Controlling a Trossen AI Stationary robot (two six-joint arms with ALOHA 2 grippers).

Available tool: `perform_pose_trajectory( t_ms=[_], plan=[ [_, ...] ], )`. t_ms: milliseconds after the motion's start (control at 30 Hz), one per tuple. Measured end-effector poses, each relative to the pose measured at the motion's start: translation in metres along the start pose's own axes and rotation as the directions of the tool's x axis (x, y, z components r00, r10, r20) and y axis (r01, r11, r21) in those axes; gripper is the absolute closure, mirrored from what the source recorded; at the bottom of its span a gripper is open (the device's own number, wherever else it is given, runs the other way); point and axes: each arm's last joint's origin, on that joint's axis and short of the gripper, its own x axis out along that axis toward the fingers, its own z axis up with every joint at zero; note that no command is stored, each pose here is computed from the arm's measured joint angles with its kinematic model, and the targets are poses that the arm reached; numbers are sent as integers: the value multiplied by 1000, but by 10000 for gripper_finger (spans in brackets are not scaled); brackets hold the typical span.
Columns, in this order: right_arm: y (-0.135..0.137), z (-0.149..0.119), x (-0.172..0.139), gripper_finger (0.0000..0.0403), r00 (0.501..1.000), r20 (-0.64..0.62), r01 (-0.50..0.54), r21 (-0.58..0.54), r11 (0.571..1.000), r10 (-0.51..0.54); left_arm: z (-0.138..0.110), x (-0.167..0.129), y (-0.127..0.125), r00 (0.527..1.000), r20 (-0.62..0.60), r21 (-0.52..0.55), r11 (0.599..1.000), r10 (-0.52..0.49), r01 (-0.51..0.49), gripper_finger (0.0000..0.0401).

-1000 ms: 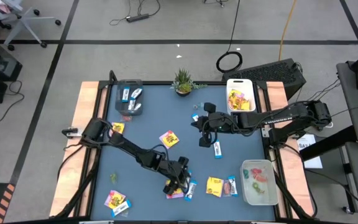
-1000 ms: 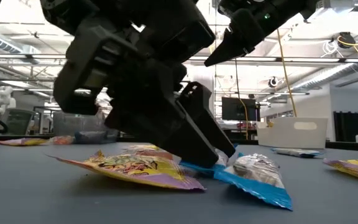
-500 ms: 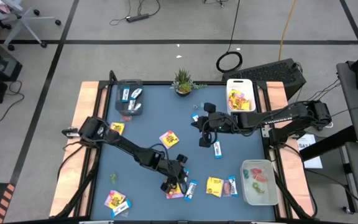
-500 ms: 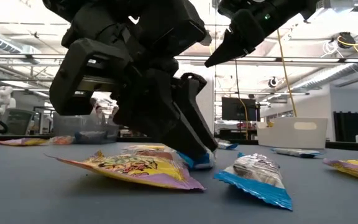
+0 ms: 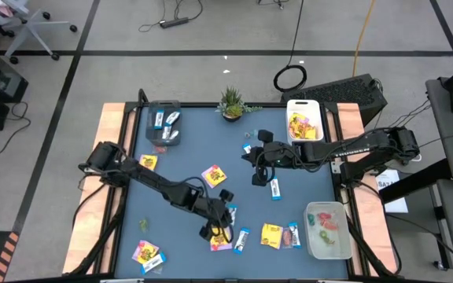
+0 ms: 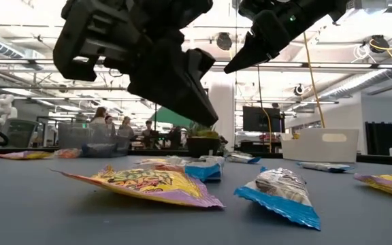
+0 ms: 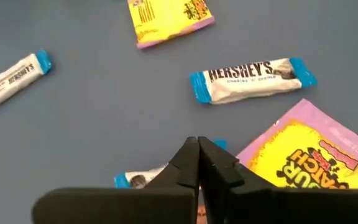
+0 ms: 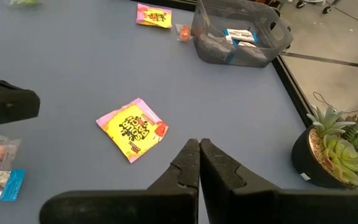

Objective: Sort candy
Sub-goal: Put the middle bottom white chocolate bar into the transparent black bin

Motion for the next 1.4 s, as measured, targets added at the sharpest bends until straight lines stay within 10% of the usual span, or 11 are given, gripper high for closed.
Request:
perform_pose_trajectory(
  t_ms=[567,1100,1400],
  plan=[
    [0,0,0,403,1000,3,0,0,1000,0,-18,31,-5,997,-52,234,972,50,-37,164],
    [0,1,0,403,1000,6,1,-2,1000,-1,-22,31,19,989,-46,186,974,142,-131,216],
    [0,1,0,403,1000,7,1,-2,1000,-1,-29,30,42,970,-84,-277,930,227,-241,217]
  ],
)
